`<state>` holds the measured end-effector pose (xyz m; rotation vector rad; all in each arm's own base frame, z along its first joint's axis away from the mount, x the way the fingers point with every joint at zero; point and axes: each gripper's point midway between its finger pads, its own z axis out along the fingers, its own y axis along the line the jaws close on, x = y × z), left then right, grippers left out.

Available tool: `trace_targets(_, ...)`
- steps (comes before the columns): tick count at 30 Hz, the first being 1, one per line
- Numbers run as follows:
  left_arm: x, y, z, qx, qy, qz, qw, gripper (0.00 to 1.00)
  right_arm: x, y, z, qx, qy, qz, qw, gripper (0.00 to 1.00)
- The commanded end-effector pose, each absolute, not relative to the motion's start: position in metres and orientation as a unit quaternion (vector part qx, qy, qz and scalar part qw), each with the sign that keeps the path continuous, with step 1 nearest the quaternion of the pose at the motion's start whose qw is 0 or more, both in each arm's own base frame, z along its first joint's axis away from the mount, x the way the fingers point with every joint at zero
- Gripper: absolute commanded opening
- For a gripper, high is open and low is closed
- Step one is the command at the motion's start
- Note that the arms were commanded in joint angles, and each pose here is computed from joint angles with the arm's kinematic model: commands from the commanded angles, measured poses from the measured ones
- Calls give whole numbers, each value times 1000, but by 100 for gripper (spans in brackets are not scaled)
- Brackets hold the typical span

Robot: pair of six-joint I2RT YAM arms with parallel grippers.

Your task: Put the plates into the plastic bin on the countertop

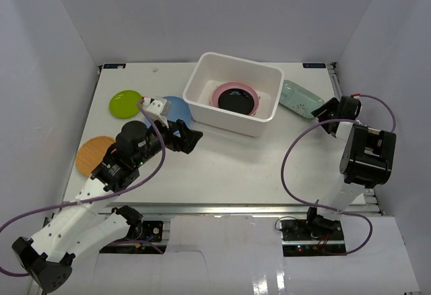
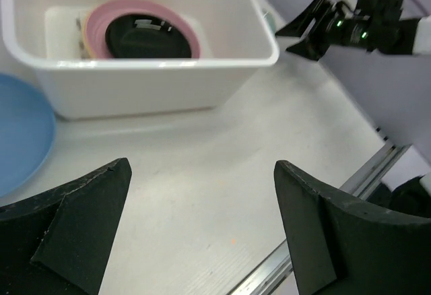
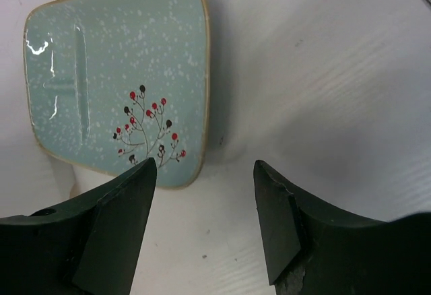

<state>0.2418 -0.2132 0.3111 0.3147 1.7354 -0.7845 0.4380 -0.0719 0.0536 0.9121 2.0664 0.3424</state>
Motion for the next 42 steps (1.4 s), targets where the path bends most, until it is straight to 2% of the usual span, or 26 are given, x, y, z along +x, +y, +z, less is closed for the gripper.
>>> trace_targets(1,230,-188,264,150,771,-277,554,98,476,-66,76,344,796,196,457,66)
trace_targets(4,233,-174,247,134,778,-243,563,98,486,-67,62,361,791,206,448,63)
trace_targets(10,242,-174,249,129,781,-231,566,98,499,-67,32,400,778,228,427,49)
trace_targets(11,242,-173,246,129,783,-229,565,98,500,-67,29,405,777,230,424,38)
trace_targets(13,242,-171,246,126,782,-226,567,98,497,-70,27,413,770,222,433,24)
trace_targets(14,243,-169,247,122,781,-223,570,98,499,-75,37,413,761,217,451,11)
trace_targets(15,243,-168,249,119,780,-221,574,98,493,-75,36,414,760,214,454,8)
trace_targets(17,245,-165,251,114,779,-216,577,98,492,-79,54,406,750,207,480,8)
trace_targets(19,249,-160,251,103,781,-208,580,98,487,-84,109,388,719,208,537,8)
trace_targets(22,253,-151,251,82,784,-192,585,98,472,-89,161,380,683,204,590,8)
trace_targets(25,257,-141,254,58,783,-181,593,98,436,-84,250,347,621,209,671,8)
trace_targets(29,258,-132,259,40,778,-173,602,98,403,-68,327,296,575,226,729,8)
trace_targets(32,257,-128,261,32,776,-170,607,98,390,-28,372,215,577,287,734,8)
trace_targets(34,258,-127,261,28,775,-172,607,98,394,-2,379,189,594,308,718,8)
trace_targets(35,259,-127,261,28,776,-171,606,98,395,28,397,164,593,325,719,8)
trace_targets(38,260,-126,260,24,778,-171,604,98,407,87,398,127,617,322,706,8)
trace_targets(42,258,-122,261,19,776,-171,606,98,424,134,413,122,615,344,699,8)
